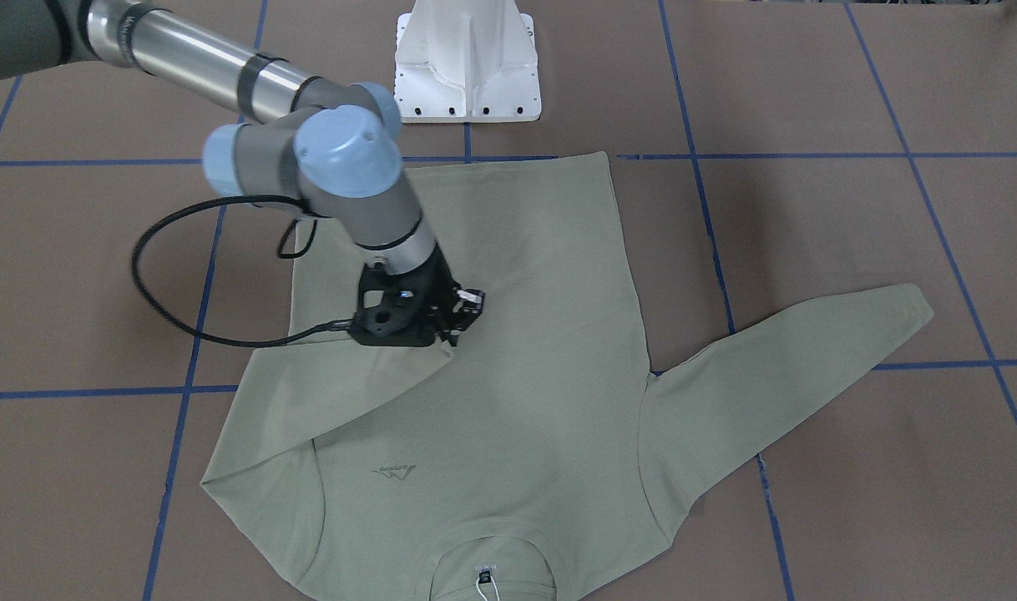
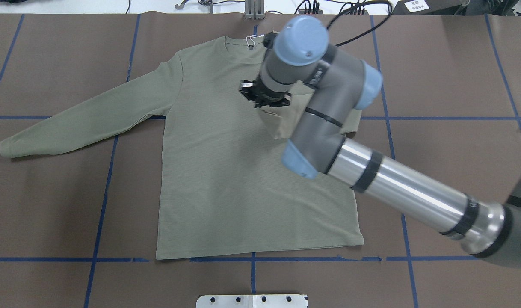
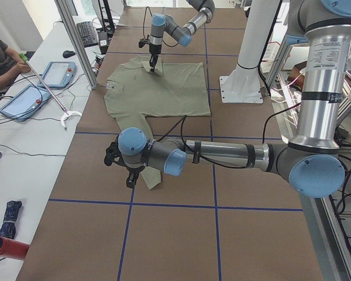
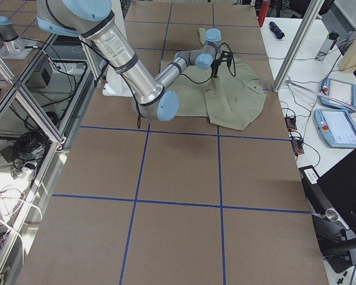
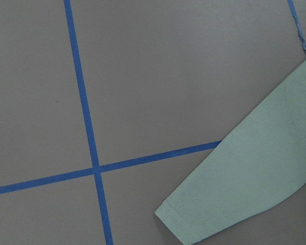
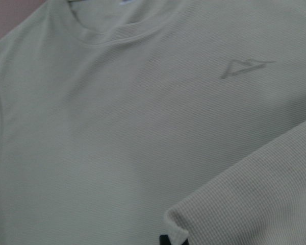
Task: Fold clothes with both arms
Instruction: 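Grasp the sleeve cuff with the right gripper and fold it across the shirt body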
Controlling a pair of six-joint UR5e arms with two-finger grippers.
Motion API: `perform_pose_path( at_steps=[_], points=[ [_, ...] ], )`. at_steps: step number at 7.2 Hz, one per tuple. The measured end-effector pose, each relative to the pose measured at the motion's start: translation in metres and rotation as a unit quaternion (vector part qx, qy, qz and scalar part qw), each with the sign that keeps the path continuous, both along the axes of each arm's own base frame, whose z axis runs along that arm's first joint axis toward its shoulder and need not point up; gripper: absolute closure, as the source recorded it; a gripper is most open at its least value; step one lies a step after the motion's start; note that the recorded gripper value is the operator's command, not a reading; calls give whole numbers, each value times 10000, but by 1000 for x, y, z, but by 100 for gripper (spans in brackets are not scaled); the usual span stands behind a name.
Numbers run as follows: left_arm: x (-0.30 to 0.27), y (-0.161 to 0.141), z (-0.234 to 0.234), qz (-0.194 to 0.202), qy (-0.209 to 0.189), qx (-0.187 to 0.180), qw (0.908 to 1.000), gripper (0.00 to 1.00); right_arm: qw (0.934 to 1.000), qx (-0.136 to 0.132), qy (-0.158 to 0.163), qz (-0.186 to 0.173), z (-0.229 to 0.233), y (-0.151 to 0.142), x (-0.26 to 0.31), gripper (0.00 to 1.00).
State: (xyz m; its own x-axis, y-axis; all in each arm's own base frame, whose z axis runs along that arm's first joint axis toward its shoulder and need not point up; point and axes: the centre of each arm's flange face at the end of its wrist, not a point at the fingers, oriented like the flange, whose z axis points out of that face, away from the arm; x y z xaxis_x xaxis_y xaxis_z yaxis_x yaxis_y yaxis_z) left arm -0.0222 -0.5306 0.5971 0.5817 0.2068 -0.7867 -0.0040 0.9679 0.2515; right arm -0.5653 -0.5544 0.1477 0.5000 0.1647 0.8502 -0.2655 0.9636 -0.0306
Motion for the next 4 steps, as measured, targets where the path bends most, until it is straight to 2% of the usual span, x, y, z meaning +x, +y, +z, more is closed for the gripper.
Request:
perform_pose_path(
  at_steps=[3, 4],
  points=[
    [0, 0, 2, 2, 0, -3, 10000, 0, 9997, 191, -102, 110, -81, 13, -98, 100],
    [0, 0, 3, 0, 2, -12, 10000, 0, 9994, 288, -89, 150, -97, 21, -119, 81]
  ],
)
